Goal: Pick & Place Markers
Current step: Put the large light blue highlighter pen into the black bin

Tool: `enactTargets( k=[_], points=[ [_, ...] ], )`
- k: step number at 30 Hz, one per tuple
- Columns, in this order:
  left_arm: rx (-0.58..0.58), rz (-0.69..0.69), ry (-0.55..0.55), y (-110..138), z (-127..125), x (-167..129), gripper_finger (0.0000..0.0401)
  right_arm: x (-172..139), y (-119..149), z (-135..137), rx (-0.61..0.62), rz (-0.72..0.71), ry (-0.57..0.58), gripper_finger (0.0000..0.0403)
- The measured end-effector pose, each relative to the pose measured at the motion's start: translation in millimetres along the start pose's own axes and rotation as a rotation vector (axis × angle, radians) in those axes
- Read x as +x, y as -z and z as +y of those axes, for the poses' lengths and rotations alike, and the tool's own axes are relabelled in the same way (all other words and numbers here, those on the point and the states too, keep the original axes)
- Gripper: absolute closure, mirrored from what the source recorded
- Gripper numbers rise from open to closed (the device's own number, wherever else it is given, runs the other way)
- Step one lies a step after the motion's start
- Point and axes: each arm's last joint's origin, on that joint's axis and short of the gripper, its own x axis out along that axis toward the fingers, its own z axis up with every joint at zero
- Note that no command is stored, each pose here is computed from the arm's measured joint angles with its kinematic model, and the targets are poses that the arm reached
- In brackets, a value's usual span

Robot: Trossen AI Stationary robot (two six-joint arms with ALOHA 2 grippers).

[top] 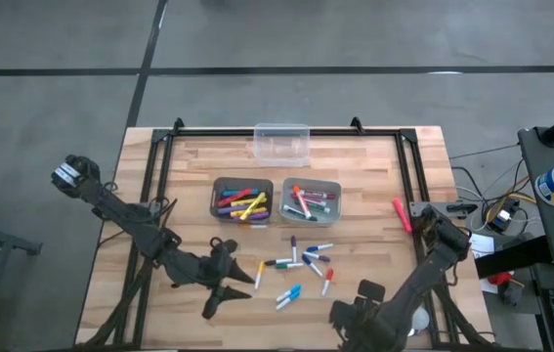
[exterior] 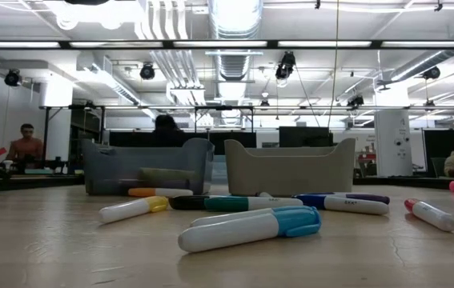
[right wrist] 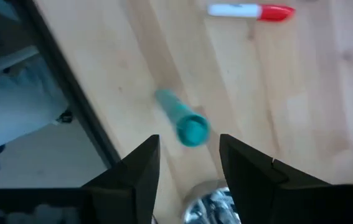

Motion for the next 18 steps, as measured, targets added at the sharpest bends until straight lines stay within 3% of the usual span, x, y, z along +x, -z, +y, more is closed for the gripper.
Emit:
enactTargets(
  k=[4,18],
  points=[
    [0.000,-0.001,0.000,-0.1,0.0,0.0,0.0233,5.0,-1.2,4.6,-0.012,-0.014,-0.039,0.0232],
    [-0.001,-0.001,0.000,0.2,0.1,0.0,0.0233,31.6,1.9,2.9,-0.026,0.020,0.000,0.0226]
  ],
)
